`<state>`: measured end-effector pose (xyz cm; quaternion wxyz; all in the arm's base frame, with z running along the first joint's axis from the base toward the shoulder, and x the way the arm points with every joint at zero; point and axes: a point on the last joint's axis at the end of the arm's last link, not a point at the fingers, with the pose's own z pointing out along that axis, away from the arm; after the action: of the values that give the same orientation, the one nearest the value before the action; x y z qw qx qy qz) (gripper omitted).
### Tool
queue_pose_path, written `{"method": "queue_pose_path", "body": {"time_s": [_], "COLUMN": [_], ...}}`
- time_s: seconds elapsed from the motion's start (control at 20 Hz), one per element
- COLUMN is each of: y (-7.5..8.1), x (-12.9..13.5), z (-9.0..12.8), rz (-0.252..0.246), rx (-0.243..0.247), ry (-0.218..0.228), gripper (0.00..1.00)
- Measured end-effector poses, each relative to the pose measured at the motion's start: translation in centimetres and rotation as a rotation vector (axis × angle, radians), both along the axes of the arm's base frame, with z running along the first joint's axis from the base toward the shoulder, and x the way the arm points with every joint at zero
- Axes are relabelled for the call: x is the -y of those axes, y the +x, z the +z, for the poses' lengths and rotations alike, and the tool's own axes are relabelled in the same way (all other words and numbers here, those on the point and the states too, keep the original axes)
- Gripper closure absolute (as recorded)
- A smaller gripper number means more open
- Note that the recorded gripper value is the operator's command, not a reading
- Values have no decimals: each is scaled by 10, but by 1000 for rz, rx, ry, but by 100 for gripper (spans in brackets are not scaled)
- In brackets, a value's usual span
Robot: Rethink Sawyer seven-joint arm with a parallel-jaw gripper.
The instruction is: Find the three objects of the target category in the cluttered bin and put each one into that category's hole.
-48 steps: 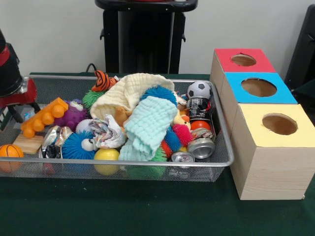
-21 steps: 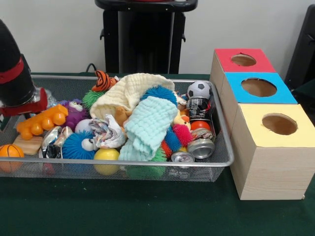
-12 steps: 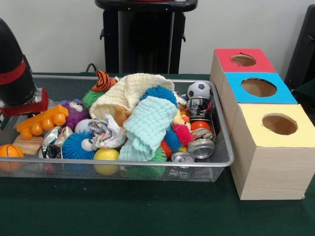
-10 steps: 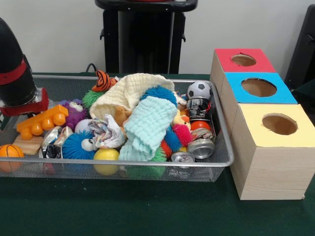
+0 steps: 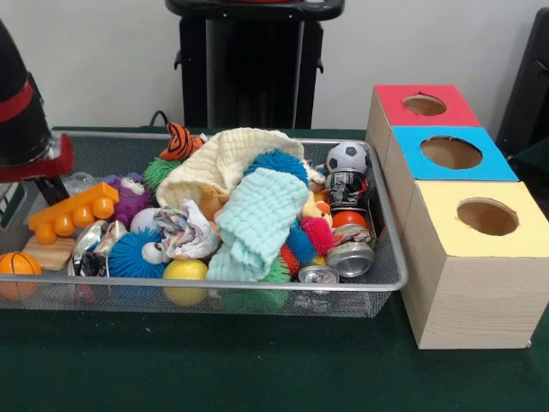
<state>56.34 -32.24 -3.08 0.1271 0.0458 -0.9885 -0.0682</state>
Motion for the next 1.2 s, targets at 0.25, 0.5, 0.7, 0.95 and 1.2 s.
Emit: {"method": "queue_pose_path", "body": {"time_s": [0.25, 0.5, 0.7, 0.95, 1.2], "y": [7, 16, 21, 25, 22], "x": [7, 22, 30, 39, 43], "z": [36, 78, 88, 94, 89], "rz": [-17, -45, -57, -67, -74], "rx": [-47, -104, -103, -90, -75], "ry": [5, 5, -3, -17, -19], "gripper": [100, 0, 0, 0, 0]}}
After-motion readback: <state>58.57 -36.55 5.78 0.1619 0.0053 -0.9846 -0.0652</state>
